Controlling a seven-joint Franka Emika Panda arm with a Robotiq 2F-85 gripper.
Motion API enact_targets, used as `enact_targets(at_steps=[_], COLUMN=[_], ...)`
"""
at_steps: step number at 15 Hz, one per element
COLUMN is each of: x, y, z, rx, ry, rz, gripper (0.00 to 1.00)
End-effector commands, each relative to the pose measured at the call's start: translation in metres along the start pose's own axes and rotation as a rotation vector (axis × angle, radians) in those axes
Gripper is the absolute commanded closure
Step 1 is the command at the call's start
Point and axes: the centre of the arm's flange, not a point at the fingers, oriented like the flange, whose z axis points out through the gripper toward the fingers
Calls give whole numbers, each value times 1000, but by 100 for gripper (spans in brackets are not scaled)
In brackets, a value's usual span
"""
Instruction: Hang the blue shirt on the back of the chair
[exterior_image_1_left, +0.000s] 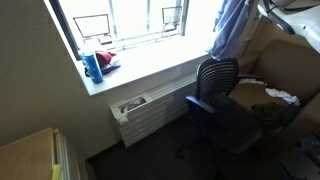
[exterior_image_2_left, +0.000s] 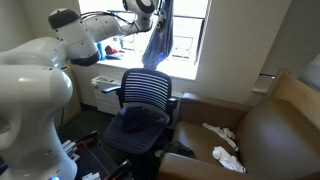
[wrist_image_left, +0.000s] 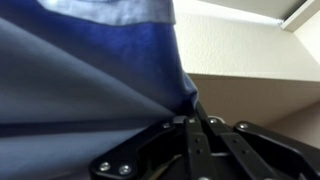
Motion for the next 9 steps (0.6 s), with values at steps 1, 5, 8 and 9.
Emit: enact_targets(at_steps=[1,5,8,9], x=[-29,15,17,16], y=[65,29,24,23], z=[-8,4,7,11], rx=[-20,-35,-18,3], ry=[111,62,54,72], rz=[42,21,29,53], gripper=[100,99,100,100])
